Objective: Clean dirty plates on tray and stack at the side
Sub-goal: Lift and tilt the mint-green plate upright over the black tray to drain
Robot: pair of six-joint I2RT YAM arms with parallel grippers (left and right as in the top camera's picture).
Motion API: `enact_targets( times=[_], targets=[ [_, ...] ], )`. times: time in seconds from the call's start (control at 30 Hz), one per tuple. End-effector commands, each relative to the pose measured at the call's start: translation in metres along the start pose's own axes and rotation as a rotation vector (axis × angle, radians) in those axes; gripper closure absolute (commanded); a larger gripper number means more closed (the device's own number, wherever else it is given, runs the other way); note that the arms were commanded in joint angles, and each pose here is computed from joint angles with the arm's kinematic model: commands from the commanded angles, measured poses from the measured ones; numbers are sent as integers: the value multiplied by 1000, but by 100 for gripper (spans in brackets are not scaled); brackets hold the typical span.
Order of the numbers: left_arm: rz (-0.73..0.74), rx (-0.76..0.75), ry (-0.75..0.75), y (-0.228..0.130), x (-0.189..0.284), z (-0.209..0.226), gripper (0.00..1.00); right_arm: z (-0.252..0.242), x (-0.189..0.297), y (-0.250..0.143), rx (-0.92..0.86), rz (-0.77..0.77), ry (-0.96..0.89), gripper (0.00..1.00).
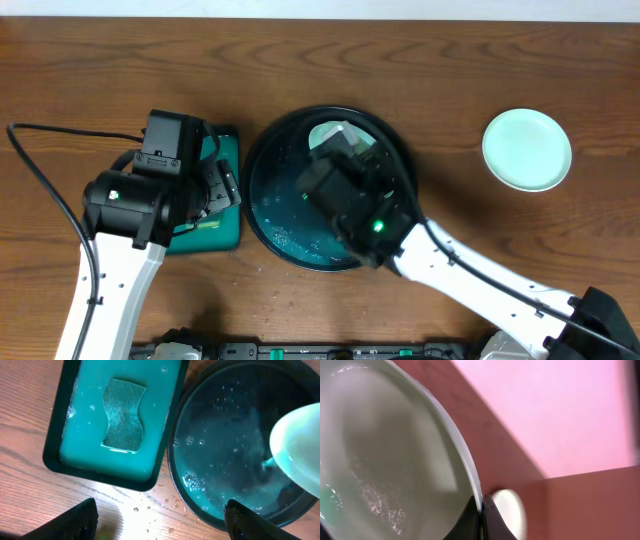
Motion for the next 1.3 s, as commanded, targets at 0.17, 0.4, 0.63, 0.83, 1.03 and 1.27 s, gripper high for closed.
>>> enact_targets(
  times=[0.17,0.4,0.63,0.83,1.03,1.27],
  targets=[
    [25,-7,26,0,-9,-1,18,-28,33,8,217,75,-308,99],
    [38,-8,38,1,-13,-2,19,-28,43,9,276,91,-355,99],
    [46,-9,46,1,-16,-3,18,-19,62,17,326,39,-357,99],
    [46,-9,46,1,-16,-3,18,-18,62,18,326,32,-348,99],
    [52,-10,51,0,-16,-2,18,-19,78,22,288,11,-391,99],
    [52,-10,51,0,-16,-2,18,-15,73,21,212,-9,-365,99]
  ],
)
Point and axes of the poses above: each gripper's point midway between its finger pads, its own x axis back along the fingers, its own z axis along the line the jaws close on, y = z × x, the point moved 7 cm from there along x, back along the fingers, and after that the axes turned 13 degrees about x, right-handed, at the moved point
